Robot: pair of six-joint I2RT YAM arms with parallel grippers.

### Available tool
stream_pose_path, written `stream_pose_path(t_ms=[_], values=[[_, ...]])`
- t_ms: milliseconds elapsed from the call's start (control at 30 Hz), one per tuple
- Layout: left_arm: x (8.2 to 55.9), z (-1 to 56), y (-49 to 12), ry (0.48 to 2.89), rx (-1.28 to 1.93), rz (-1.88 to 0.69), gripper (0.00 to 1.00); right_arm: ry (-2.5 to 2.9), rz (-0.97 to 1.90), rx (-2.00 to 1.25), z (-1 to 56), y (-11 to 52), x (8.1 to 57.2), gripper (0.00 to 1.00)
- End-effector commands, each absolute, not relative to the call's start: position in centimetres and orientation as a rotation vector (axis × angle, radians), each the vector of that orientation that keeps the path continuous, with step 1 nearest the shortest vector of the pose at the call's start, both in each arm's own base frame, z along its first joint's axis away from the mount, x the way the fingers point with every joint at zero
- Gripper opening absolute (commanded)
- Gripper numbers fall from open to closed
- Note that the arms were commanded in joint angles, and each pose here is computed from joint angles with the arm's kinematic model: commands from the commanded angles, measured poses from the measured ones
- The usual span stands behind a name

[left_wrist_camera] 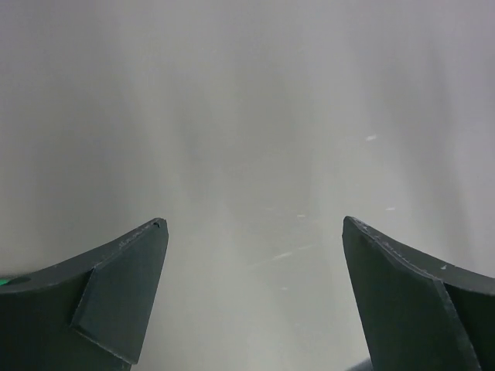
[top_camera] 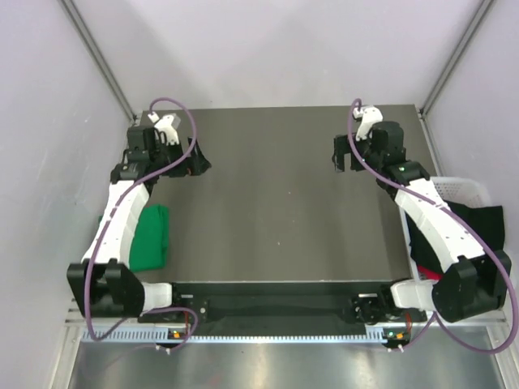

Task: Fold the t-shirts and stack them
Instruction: Grab the tshirt from the pile

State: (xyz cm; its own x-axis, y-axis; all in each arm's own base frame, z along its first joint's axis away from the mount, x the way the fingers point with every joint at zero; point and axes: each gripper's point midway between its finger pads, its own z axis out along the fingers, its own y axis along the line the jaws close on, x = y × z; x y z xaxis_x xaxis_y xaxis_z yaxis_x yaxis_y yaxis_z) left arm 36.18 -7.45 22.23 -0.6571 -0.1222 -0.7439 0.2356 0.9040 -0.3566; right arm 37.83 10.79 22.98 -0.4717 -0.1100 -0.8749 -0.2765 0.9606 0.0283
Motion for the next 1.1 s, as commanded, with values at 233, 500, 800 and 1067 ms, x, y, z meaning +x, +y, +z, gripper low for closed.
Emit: stream_pose_path(t_ms=[233,500,800,1067], values=[[29.2,30.2,-10.0,1.824,0.195,-0.71,0.98,2.014,-0.089,-0.214,28.6,-2.7,36.4,1.0],[28.4,27.5,-8.0,1.924,0.273,-0.524,0.82,2.117,-0.391,-0.22,27.7,-7.0,30.4,0.96],[26.4,24.6,-7.1,2.085,0.398,-0.451,0.82,2.478,-0.419,-0.178,19.2,-8.8,27.7,0.69],[26.4,24.1,-6.0,2.076,0.384,-0.361,0.82,2.591,-0.472,-0.127,15.8,-11.0,28.8,0.58]])
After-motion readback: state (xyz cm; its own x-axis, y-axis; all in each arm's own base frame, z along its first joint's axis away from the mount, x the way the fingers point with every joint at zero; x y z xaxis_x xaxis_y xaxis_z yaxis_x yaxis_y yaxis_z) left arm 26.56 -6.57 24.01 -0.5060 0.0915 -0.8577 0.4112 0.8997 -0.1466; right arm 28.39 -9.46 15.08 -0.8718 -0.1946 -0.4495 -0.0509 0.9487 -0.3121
